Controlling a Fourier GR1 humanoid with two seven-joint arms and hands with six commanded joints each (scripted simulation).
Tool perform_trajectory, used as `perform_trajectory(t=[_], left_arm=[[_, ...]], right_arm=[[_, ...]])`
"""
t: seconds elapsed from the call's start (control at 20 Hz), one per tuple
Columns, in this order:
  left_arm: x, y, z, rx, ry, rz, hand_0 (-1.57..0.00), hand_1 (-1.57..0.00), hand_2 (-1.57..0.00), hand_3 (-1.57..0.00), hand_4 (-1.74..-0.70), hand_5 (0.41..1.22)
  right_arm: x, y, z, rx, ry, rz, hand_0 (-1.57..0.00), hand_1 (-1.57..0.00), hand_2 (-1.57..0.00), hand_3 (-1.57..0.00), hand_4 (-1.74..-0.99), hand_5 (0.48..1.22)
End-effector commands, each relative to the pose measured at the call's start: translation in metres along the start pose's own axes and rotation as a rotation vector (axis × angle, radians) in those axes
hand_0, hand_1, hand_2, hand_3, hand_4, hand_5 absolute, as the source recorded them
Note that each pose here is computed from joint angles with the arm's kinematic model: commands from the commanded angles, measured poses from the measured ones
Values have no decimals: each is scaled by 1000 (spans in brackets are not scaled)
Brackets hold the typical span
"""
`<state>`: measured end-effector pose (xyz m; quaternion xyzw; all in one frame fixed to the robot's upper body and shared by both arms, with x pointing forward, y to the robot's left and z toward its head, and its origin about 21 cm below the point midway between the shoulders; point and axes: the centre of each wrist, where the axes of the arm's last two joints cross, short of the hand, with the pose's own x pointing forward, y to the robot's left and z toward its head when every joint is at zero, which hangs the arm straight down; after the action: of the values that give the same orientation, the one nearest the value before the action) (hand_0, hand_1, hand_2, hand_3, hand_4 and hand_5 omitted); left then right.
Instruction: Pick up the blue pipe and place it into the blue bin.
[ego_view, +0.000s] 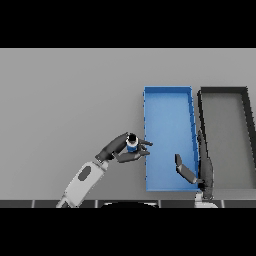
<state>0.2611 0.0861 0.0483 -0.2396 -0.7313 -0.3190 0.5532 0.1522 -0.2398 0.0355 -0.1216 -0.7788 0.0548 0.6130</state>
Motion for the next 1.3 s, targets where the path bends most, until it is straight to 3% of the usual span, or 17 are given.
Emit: perform_trajectory(t=[0.0, 0.2, 0.35, 0.55, 0.75, 0.85, 1.0, 1.25], left_arm=[[0, 4, 1, -1, -7, 3, -1571, -1571, -1571, -1571, -1467, 1221], [0, -1, -2, -10, -9, 14, -1571, -1571, -1571, -1571, -1467, 1221], [-2, 1, -1, -11, 6, 7, -1571, -1571, -1571, -1571, -1467, 1221], [2, 2, -4, -13, 2, -3, -1571, -1571, -1571, -1571, -1467, 1221], [0, 6, -6, -19, 0, -8, -1571, -1571, -1571, -1571, -1467, 1221], [-1, 7, -10, -19, -8, -10, -1571, -1571, -1571, -1571, -1466, 1221], [-1, 6, -7, -33, 0, 13, -1571, -1571, -1571, -1571, -1465, 1221], [-2, 9, -3, -22, 22, 13, -1571, -1571, -1571, -1571, -1469, 1221]], right_arm=[[10, -5, -1, 63, -11, -70, 1, -22, -89, -1, -1202, 624], [38, -17, -30, 302, 61, -133, 1, -18, -117, 0, -1228, 588], [63, -11, -54, 445, 49, -122, 1, -9, -104, 0, -1255, 560], [91, 3, -77, 600, 1, -39, 1, -3, -66, 1, -1291, 558], [112, 31, -94, 727, -59, -37, 1, -1, -42, 1, -1300, 560], [118, 42, -95, 789, -66, -48, 1, 0, -45, 1, -1282, 555], [137, 57, -104, 850, -156, -24, 1, -2, -52, 1, -1242, 551], [154, 76, -121, 910, -137, 39, -23, -32, -83, 1, -1186, 521]])
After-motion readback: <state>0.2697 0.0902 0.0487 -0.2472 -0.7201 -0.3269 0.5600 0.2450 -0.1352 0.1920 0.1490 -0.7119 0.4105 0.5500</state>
